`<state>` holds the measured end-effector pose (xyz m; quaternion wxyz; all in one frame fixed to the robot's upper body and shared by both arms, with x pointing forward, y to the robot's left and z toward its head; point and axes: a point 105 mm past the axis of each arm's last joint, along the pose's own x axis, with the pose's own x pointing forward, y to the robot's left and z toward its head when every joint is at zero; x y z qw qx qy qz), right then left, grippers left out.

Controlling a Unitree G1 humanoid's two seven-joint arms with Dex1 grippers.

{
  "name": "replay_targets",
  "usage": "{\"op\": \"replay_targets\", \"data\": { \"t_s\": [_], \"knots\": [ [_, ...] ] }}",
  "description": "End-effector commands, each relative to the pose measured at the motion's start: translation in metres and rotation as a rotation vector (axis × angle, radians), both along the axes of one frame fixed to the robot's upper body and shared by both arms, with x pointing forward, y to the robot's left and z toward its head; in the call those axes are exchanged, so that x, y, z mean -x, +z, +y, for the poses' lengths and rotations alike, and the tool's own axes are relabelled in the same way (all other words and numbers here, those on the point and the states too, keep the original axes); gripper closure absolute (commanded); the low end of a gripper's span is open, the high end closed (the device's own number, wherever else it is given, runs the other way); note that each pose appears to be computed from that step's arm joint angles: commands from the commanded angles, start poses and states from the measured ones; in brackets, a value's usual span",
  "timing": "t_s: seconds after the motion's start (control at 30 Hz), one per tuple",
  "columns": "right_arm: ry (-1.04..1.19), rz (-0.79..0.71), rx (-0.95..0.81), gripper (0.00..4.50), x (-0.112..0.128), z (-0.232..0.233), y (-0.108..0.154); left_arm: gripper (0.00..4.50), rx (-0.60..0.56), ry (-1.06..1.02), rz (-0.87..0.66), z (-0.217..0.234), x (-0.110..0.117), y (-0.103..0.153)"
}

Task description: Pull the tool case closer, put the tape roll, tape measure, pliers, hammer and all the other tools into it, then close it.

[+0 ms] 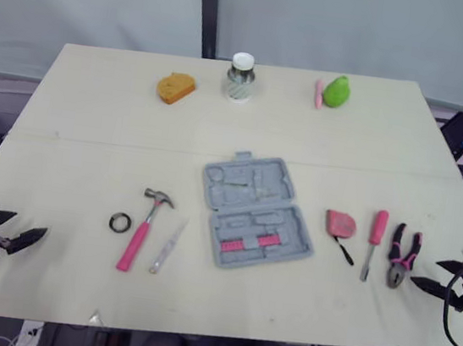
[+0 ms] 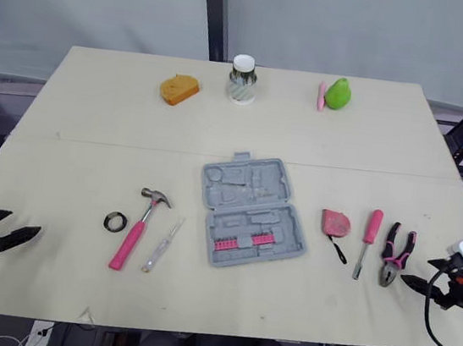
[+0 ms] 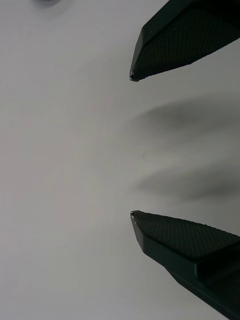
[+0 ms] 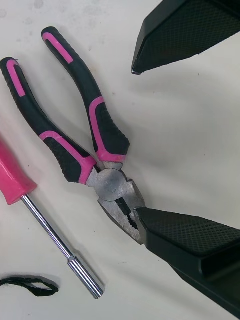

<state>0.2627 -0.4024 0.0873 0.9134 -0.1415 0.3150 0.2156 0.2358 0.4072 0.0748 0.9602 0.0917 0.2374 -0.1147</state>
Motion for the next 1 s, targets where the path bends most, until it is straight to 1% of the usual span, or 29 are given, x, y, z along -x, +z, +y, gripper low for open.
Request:
{"op": "replay_targets", "data": {
  "t_s": [0.03,0.23,1.0],
  "knots": [
    [-0.013,-0.032,0.030,0.00,-0.0008,-0.0068,0.0110,0.05,-0.016,-0.005,-0.002,0.0027,0.0017,0.0054],
    [-0.013,-0.033,0.031,0.00,-0.0005,-0.0074,0.0116,0.05,-0.016,-0.008,0.010,0.0025,0.0043,0.0041],
    [-0.020,-0.035,0.039,0.00,-0.0006,-0.0110,0.0111,0.05,-0.031,-0.009,0.007,0.0007,0.0017,0.0062]
  ]
}}
